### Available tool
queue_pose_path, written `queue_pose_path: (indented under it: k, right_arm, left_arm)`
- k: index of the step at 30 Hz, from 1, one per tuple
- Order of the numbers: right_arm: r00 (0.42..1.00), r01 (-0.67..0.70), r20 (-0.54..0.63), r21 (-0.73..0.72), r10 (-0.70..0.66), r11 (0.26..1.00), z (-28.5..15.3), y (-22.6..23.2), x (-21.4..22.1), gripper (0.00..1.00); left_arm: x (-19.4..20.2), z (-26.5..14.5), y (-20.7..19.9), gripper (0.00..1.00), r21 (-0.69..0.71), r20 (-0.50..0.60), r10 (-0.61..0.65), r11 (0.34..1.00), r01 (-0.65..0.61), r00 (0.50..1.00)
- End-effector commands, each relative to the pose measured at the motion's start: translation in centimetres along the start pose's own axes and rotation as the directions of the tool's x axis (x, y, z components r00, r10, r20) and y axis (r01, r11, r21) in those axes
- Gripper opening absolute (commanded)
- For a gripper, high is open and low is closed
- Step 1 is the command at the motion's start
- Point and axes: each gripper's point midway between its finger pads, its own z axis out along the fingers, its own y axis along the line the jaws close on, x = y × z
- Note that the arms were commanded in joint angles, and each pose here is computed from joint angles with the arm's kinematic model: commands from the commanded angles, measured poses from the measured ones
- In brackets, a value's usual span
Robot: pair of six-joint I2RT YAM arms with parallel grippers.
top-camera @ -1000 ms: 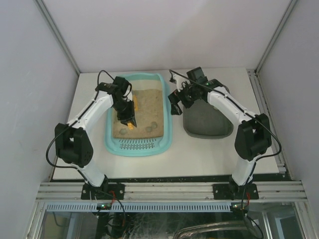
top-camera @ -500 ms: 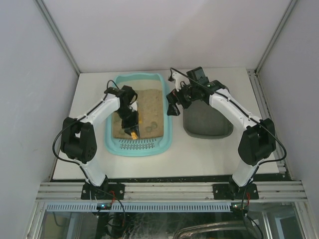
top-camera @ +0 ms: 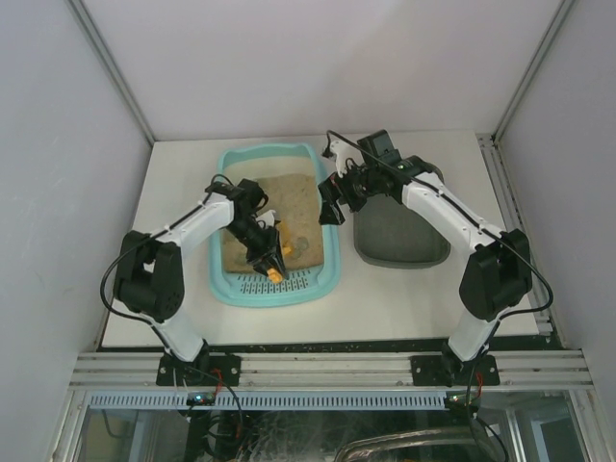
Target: Clean the litter box
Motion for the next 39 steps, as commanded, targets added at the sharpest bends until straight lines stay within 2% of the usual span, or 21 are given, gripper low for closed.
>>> queue_pose_path:
  k: [1, 12, 28, 33, 39]
  right_arm:
    - [0.998, 0.024, 0.058, 0.018, -0.025, 1.0, -1.2, 0.6, -1.4, 1.0]
    - [0.998, -0.065, 0.013, 0.054, 0.064, 0.996, -0.2, -1.2, 0.0, 1.0]
    - [0.997, -0.08, -0.003, 0.059, 0.08, 0.995, 0.6, -1.5, 0.8, 1.0]
    - [0.995, -0.096, -0.009, 0.07, 0.097, 0.993, 1.0, -1.8, 1.0, 1.0]
    - [0.996, -0.091, -0.015, 0.078, 0.092, 0.993, 1.4, -1.8, 0.9, 1.0]
  left_arm:
    - [1.5, 0.4, -2.1, 0.0, 0.117, -0.098, -0.017, 0.993, 0.029, 0.995]
    - [1.2, 0.8, -2.1, 0.0, 0.125, -0.115, -0.005, 0.992, 0.019, 0.993]
    - [-4.3, 0.4, -5.5, 0.0, 0.17, -0.063, 0.106, 0.981, -0.094, 0.992]
    - [-4.2, 1.5, -5.4, 0.0, 0.209, -0.075, 0.107, 0.974, -0.089, 0.991]
    - [-1.8, 2.4, -7.0, 0.0, 0.255, -0.106, 0.183, 0.955, -0.151, 0.977]
